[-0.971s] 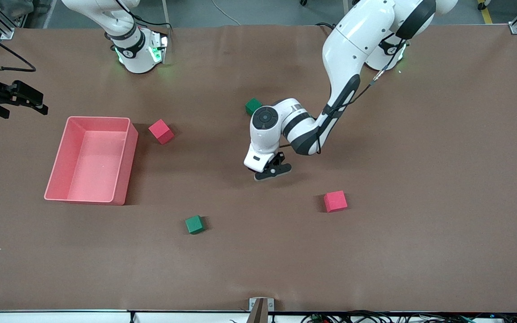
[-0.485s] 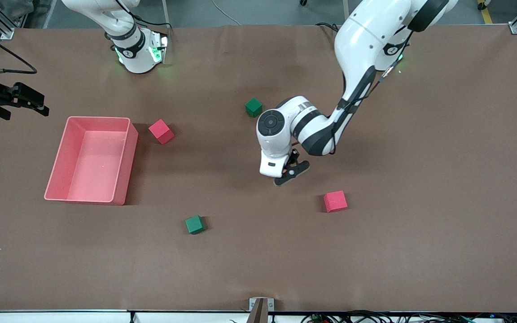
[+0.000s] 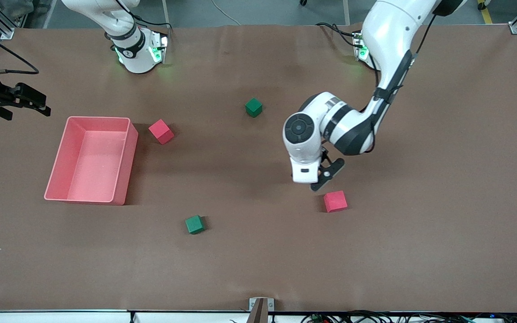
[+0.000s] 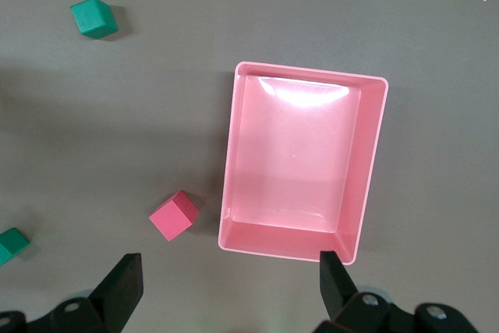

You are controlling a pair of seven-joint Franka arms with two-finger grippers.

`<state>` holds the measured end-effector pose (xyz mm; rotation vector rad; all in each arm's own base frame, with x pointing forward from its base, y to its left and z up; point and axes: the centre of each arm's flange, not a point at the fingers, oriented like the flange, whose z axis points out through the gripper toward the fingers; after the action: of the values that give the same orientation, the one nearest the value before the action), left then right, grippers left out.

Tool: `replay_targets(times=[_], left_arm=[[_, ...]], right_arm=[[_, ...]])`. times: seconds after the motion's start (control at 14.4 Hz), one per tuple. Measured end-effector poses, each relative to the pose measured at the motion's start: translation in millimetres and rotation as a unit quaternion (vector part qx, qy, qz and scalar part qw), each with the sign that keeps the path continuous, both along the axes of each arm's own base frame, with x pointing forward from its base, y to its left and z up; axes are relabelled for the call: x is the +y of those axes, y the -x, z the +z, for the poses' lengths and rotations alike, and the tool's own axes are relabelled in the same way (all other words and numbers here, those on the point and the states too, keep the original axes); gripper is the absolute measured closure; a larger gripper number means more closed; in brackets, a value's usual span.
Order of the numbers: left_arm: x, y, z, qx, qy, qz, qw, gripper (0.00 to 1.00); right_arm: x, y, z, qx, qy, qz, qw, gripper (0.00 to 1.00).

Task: Place and upright button with both arms
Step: 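Lift the button with the left gripper and carry it sideways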

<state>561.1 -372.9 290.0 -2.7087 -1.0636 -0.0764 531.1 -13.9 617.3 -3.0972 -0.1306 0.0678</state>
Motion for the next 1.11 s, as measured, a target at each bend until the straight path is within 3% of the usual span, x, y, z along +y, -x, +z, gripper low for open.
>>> replay_targets(times=[0.49,1.11], left_arm=[[102,-7,15,0.014,-0.052,0.091,0.994,0.66],[226,-35,-23,-0.025,-0.179,0.13,0.975,0.66]], right_arm=[[7,-1,-1,0.001,0.0,0.006,1.0,0.0],[7,-6,-8,0.003,0.001,0.006,1.0,0.0]])
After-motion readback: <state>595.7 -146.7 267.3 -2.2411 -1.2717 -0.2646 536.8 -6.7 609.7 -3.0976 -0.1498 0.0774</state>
